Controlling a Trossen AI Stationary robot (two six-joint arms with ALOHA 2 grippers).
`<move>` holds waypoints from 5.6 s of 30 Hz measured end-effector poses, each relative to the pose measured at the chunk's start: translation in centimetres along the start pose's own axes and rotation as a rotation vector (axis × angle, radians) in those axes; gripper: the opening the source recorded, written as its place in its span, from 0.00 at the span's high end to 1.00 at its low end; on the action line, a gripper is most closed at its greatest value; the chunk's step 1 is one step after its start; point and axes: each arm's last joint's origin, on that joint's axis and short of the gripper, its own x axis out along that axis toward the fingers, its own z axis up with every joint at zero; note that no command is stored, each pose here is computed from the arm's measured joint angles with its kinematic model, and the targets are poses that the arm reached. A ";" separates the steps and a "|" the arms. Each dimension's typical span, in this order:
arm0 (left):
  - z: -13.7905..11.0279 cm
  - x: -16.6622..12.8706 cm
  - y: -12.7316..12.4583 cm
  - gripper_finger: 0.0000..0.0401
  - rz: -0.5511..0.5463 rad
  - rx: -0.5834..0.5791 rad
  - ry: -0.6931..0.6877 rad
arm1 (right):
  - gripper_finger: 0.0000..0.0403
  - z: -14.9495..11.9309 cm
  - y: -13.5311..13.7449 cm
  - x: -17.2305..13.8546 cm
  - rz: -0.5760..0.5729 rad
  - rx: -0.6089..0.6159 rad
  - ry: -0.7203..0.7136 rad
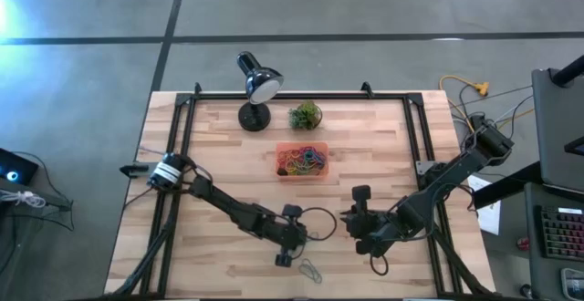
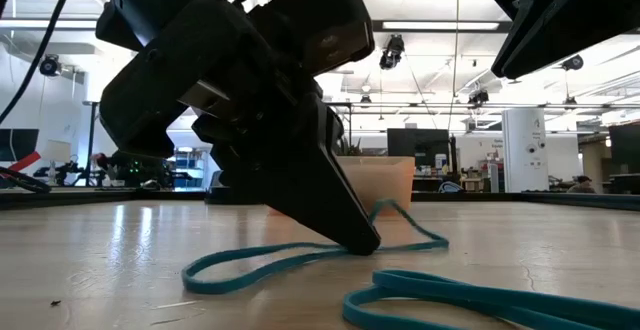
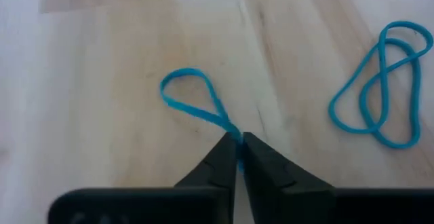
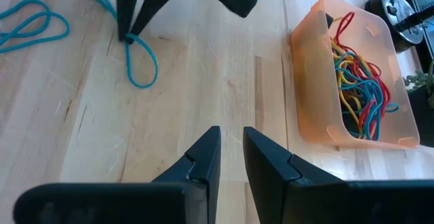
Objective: Pick and place rubber bands into bin
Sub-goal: Put the blue rubber band into the orange bin
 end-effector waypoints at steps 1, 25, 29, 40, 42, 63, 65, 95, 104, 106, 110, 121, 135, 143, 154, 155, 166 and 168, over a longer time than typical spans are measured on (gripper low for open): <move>0.0 -0.1 0.0 0.99 0.007 0.002 -0.001 | 0.85 0.0 0.0 0.0 0.000 0.000 0.000; 5.2 -12.1 2.2 1.00 0.443 0.158 -0.146 | 0.85 -0.3 0.0 0.1 -0.002 -0.007 0.006; 6.4 -14.6 3.2 1.00 0.628 0.200 -0.209 | 0.86 -0.3 0.0 0.2 -0.003 -0.008 0.006; 7.3 -15.5 7.7 1.00 0.876 0.245 -0.178 | 0.85 -0.3 0.0 0.2 -0.003 -0.008 0.006; 7.0 -14.9 8.6 1.00 0.878 0.244 -0.151 | 0.85 -0.3 0.0 0.2 -0.003 -0.008 0.007; 3.8 -7.3 13.3 1.00 0.842 0.261 0.073 | 0.85 -0.6 0.0 0.3 -0.006 -0.013 0.013; 3.8 -7.3 13.3 1.00 0.843 0.254 0.073 | 0.85 -0.7 0.0 0.3 -0.007 -0.015 0.015; 3.2 -8.1 13.5 0.82 0.865 0.206 0.144 | 0.85 -0.7 0.0 0.4 -0.006 -0.003 0.011; 5.3 -11.5 8.6 0.81 0.810 0.256 0.002 | 0.85 -0.1 0.9 1.2 0.041 -0.028 -0.135; 5.3 -12.7 7.8 0.81 0.799 0.256 -0.017 | 0.85 -0.1 1.1 1.5 0.046 -0.033 -0.152; 5.2 -14.4 5.9 0.81 0.756 0.183 -0.071 | 0.85 -0.1 1.4 2.0 0.067 0.013 -0.209; 3.1 -15.4 0.7 0.81 0.617 0.142 -0.135 | 0.85 -0.2 4.4 5.5 0.342 0.049 -0.339; 1.2 -15.1 -0.8 0.81 0.622 0.228 -0.102 | 0.84 1.5 8.1 10.2 0.574 0.017 -0.315; 1.2 -15.1 -0.8 0.81 0.623 0.234 -0.100 | 0.79 1.1 9.4 12.5 0.610 0.037 -0.243; 1.1 -15.1 -0.8 0.81 0.626 0.234 -0.100 | 0.66 1.2 8.6 12.5 0.595 0.087 -0.199; 1.1 -15.1 -0.8 0.81 0.626 0.235 -0.099 | 0.66 1.1 8.6 12.5 0.594 0.093 -0.188; 0.7 -14.9 -0.7 0.81 0.628 0.241 -0.089 | 0.66 0.8 8.6 12.5 0.590 0.109 -0.149; 0.7 -14.9 -0.7 0.81 0.628 0.242 -0.087 | 0.67 0.8 8.5 12.6 0.587 0.106 -0.142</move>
